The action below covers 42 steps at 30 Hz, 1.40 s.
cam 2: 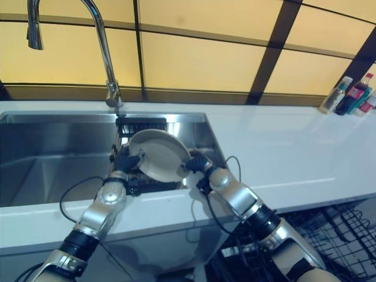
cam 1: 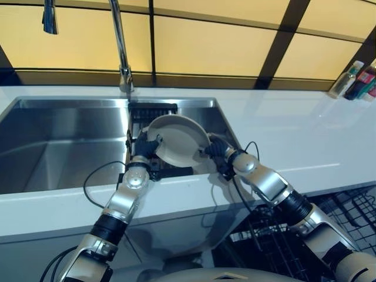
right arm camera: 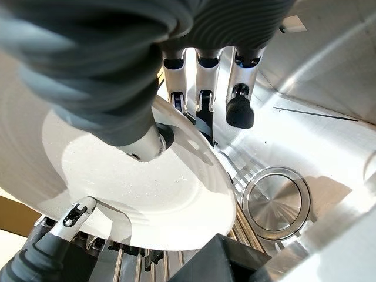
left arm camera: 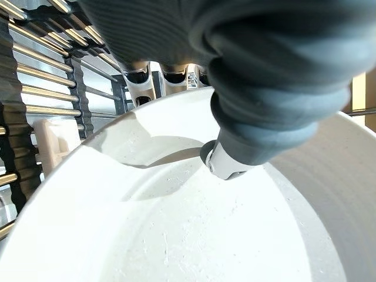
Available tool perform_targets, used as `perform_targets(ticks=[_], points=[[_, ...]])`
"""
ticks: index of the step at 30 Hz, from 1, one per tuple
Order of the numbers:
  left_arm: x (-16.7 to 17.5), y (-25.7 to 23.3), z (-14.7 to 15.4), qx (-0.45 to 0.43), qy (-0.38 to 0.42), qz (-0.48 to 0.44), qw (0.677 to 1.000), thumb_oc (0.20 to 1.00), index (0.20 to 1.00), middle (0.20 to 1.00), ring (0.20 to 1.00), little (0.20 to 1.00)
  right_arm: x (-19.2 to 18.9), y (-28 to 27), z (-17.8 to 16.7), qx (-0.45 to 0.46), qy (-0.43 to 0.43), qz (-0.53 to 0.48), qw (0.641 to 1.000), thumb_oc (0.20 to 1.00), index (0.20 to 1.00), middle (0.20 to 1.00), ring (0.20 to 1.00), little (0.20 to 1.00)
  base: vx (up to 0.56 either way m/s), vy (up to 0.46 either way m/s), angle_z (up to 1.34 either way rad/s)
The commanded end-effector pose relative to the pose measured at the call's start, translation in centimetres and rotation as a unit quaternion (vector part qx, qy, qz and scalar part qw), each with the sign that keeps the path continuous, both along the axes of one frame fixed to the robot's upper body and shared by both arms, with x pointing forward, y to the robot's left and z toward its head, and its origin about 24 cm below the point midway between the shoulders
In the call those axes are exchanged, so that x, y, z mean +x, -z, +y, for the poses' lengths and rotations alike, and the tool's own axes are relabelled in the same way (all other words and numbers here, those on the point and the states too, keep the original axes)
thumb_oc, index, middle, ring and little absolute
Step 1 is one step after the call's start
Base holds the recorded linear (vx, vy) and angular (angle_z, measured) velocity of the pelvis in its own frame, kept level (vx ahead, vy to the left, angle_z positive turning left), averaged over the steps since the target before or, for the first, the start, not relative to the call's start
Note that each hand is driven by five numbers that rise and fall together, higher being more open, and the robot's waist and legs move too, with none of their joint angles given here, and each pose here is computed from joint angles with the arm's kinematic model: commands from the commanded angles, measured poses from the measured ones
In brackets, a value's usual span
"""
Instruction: Pick up plates and place into dishwasher.
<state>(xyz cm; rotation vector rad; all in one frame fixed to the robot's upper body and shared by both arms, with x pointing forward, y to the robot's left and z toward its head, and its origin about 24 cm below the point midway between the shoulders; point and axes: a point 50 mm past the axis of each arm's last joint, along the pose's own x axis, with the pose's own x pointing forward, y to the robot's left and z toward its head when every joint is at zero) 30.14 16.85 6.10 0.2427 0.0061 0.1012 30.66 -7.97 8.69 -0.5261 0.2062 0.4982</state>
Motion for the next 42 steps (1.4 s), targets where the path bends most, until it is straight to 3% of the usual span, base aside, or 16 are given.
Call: perform_targets(ticks=[1,11,12,13,15,31,42], points=[[1.6,-3.6,-0.4,0.021,0.006,-0.077,0.997,0.200,0.200,0.200,0.200,0.200,0.7,-4.6,1.9,0.047,-0.041,-0.079,0.995,0.200,0.200,0.200,0.200,0.200,-0.01,-0.040,0.00],[1.7,-3.6,-0.1,0.009,-0.004,-0.074,0.997,0.200,0.200,0.200,0.200,0.200,0.8,-5.7,3.2,0.075,-0.040,-0.103,0.991,0.200,0.200,0.200,0.200,0.200,-0.04,-0.019,-0.01],[1.7,-3.7,-0.1,0.004,-0.007,-0.077,0.997,0.228,0.228,0.228,0.228,0.228,0.9,-5.9,3.2,0.076,-0.040,-0.107,0.991,0.200,0.200,0.200,0.200,0.200,-0.07,-0.005,-0.03],[1.7,-3.8,-0.2,0.002,-0.008,-0.079,0.997,0.454,0.454,0.454,0.454,0.454,0.9,-6.0,3.1,0.076,-0.039,-0.110,0.990,0.200,0.200,0.200,0.200,0.200,-0.08,0.000,-0.06],[1.8,-4.0,-0.2,-0.005,-0.013,-0.082,0.997,1.000,1.000,1.000,1.000,1.000,1.1,-6.4,2.9,0.076,-0.037,-0.116,0.990,0.200,0.200,0.200,0.200,0.200,-0.09,0.004,-0.09],[2.5,-5.4,-1.2,-0.034,-0.030,-0.106,0.993,1.000,1.000,1.000,1.000,1.000,1.8,-10.0,1.6,0.058,-0.028,-0.201,0.977,0.200,0.200,0.200,0.200,0.200,-0.07,-0.007,-0.01],[2.5,-5.0,-0.2,-0.044,-0.055,-0.095,0.993,1.000,1.000,1.000,1.000,1.000,2.7,-12.8,-1.6,0.041,0.050,-0.277,0.959,0.200,0.200,0.200,0.200,0.200,-0.02,-0.022,0.02]])
